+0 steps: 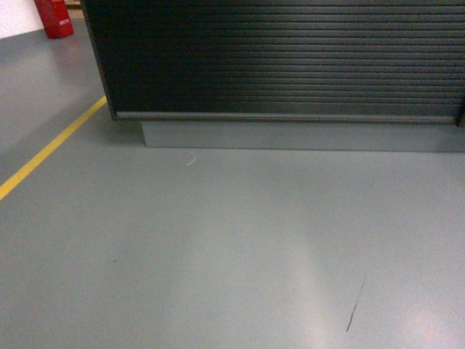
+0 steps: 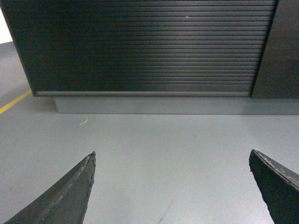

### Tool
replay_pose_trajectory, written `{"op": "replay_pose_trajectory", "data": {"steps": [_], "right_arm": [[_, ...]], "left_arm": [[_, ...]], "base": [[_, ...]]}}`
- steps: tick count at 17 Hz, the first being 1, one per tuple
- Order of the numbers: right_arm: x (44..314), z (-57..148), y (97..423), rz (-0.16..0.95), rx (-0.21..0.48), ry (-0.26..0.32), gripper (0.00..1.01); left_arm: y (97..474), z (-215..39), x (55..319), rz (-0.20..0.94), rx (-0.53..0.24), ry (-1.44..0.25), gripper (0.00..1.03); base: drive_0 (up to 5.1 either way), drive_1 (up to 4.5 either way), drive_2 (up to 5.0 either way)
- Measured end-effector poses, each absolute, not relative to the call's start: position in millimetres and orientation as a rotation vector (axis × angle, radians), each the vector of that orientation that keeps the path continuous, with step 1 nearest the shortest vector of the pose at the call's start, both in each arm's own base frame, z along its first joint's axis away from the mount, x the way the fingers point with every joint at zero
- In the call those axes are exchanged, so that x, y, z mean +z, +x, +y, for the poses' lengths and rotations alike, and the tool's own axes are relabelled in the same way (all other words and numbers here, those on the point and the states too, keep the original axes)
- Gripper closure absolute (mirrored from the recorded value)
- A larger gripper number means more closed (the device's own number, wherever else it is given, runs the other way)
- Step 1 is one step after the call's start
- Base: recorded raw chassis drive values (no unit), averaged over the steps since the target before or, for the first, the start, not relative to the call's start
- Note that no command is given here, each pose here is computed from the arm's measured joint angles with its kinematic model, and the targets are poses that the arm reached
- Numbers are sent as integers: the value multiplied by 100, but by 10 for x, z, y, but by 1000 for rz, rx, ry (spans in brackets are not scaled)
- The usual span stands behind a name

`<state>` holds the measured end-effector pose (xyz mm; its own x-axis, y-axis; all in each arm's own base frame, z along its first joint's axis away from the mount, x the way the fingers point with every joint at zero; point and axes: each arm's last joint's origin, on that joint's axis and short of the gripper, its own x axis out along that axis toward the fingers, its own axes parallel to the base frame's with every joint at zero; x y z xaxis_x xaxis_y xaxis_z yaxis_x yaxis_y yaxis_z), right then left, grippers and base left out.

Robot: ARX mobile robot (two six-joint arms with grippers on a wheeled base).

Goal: Place dark red mango on scale at checkout

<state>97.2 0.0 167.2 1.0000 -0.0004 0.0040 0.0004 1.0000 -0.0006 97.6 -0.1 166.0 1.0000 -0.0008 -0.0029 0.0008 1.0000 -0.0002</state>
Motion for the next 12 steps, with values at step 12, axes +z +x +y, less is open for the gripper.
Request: {"op": "replay_pose_trajectory", "data": {"steps": [12], "right_arm": [[1675, 0, 972, -7, 0, -1, 3]], "left_arm": [[976, -1, 1660, 2, -1, 0, 5]], "base": [[5, 373, -363]]}}
